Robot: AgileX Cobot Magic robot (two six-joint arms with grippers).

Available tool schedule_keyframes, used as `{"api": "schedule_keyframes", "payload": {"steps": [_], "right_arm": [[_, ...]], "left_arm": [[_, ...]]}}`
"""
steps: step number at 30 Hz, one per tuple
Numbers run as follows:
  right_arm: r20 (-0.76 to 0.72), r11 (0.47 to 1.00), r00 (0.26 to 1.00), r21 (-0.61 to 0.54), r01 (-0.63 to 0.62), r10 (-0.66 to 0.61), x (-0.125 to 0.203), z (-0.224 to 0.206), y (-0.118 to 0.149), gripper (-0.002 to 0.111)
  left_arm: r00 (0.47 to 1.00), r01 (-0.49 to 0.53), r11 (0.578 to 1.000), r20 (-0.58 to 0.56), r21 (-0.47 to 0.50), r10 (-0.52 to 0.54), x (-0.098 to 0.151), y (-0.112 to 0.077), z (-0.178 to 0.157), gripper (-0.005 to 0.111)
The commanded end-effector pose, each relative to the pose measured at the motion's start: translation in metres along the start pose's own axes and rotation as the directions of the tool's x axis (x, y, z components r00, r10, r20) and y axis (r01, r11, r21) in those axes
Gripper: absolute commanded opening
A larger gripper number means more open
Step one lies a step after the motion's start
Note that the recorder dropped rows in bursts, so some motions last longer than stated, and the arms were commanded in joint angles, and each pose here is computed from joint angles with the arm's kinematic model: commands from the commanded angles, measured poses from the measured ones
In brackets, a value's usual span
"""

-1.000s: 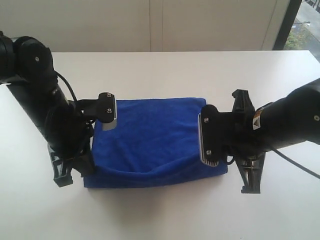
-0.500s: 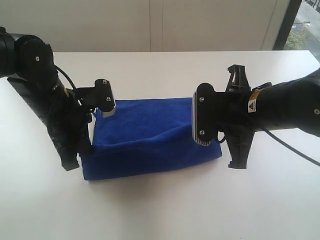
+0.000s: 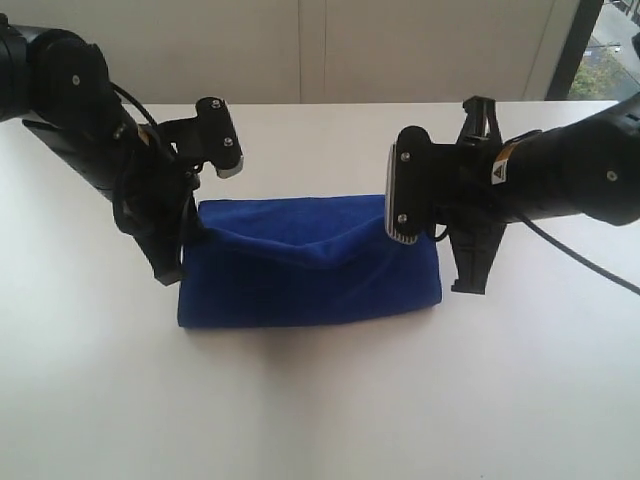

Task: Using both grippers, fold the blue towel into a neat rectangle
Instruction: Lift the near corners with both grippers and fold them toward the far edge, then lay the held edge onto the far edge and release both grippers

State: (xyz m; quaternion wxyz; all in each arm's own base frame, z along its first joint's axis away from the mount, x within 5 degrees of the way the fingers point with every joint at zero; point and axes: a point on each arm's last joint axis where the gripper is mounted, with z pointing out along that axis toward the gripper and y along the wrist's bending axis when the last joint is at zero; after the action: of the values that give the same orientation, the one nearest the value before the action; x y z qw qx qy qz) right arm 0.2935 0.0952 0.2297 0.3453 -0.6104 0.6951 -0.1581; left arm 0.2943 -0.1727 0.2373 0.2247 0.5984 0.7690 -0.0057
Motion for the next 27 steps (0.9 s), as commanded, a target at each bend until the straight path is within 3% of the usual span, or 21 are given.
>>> {"api": "schedule_keyframes", "payload": {"steps": [1,12,27], "right_arm": [[0.017,0.998,1.000,0.055,-0.015,0.014,-0.002,0.001,-0.014,0.000],[0.018,0.991,0.999,0.126,-0.044,0.042,0.006,0.000,-0.033,0.000],[0.032,0.987,0.998,0.154,-0.052,0.048,0.010,0.037,-0.037,0.000]], "left_arm": [[1.000,0.003,1.000,0.012,-0.021,-0.003,-0.002,0.002,-0.005,0.000],[0.998,0.062,0.988,0.039,-0.141,-0.057,0.003,0.019,-0.006,0.000],[0.990,0.124,0.971,0.098,-0.203,-0.106,0.005,0.035,0.004,0.000]]}}
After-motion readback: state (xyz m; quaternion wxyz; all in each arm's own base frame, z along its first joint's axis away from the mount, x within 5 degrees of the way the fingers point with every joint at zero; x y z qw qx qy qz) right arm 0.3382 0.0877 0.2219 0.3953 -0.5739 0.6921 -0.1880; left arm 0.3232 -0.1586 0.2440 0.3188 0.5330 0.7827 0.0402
